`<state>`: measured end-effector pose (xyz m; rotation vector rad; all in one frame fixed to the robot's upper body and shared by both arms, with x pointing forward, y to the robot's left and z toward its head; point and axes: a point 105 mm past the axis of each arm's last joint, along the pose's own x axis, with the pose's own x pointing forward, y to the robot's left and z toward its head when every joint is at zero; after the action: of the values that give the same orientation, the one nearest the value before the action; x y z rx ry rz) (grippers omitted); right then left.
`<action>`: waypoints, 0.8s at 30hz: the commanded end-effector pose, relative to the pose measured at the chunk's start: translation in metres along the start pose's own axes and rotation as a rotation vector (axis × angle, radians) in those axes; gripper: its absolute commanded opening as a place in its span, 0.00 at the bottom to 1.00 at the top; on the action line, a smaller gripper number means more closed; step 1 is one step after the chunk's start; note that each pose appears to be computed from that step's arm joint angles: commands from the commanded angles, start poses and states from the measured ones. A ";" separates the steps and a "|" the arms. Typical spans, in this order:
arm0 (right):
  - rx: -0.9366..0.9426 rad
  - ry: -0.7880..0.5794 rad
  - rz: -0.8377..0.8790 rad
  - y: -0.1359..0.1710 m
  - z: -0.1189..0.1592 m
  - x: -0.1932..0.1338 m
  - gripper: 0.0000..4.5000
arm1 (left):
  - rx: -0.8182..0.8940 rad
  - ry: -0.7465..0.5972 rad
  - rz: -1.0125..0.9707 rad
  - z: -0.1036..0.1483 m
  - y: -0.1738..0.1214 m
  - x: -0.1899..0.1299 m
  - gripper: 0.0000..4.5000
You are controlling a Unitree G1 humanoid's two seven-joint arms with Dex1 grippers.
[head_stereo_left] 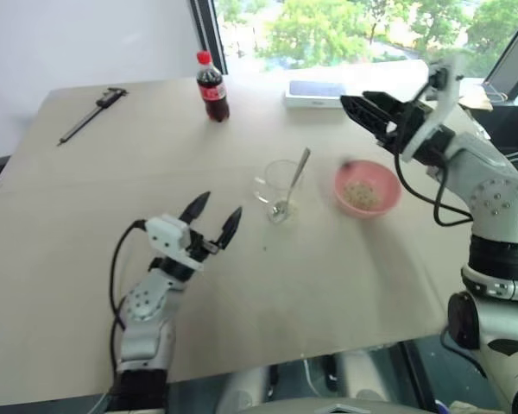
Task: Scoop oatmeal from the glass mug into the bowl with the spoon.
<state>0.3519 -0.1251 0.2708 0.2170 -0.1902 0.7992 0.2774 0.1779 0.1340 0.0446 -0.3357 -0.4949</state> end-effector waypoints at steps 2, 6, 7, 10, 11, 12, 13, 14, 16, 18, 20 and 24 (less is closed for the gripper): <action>-0.132 -0.040 -0.002 -0.010 -0.006 -0.040 0.81 | 0.020 0.038 -0.012 0.021 -0.004 -0.021 0.84; -0.140 0.026 0.061 -0.007 -0.036 -0.086 0.81 | 0.031 0.122 0.021 0.021 -0.003 -0.044 0.84; -0.145 0.081 0.103 -0.002 -0.047 -0.099 0.81 | 0.035 0.149 0.026 0.019 -0.003 -0.050 0.84; -0.128 0.214 0.180 0.008 -0.076 -0.134 0.81 | 0.034 0.236 0.044 0.012 -0.004 -0.064 0.84; -0.122 0.276 0.163 0.006 -0.090 -0.147 0.81 | 0.039 0.271 0.040 0.007 -0.006 -0.070 0.84; -0.104 0.318 0.156 0.006 -0.101 -0.158 0.81 | 0.035 0.293 0.041 0.004 -0.008 -0.074 0.84; -0.079 0.347 0.141 0.005 -0.110 -0.166 0.81 | 0.019 0.306 0.034 0.002 -0.011 -0.078 0.84; -0.061 0.356 0.109 0.001 -0.117 -0.173 0.81 | 0.008 0.314 0.026 0.000 -0.014 -0.082 0.84; -0.060 0.373 0.066 -0.007 -0.126 -0.182 0.86 | -0.009 0.323 0.028 -0.002 -0.016 -0.089 0.93; -0.075 0.391 0.057 -0.010 -0.133 -0.188 0.98 | -0.005 0.337 0.037 -0.005 -0.015 -0.093 1.00; -0.098 0.400 0.050 -0.011 -0.138 -0.192 0.98 | 0.005 0.366 0.051 -0.010 -0.014 -0.098 1.00; -0.179 0.419 0.011 -0.017 -0.148 -0.195 0.98 | 0.093 0.475 0.083 -0.027 -0.014 -0.110 1.00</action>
<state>0.2440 -0.2316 0.0739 -0.0793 0.1647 0.8140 0.1912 0.2161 0.0735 0.1870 0.1086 -0.3865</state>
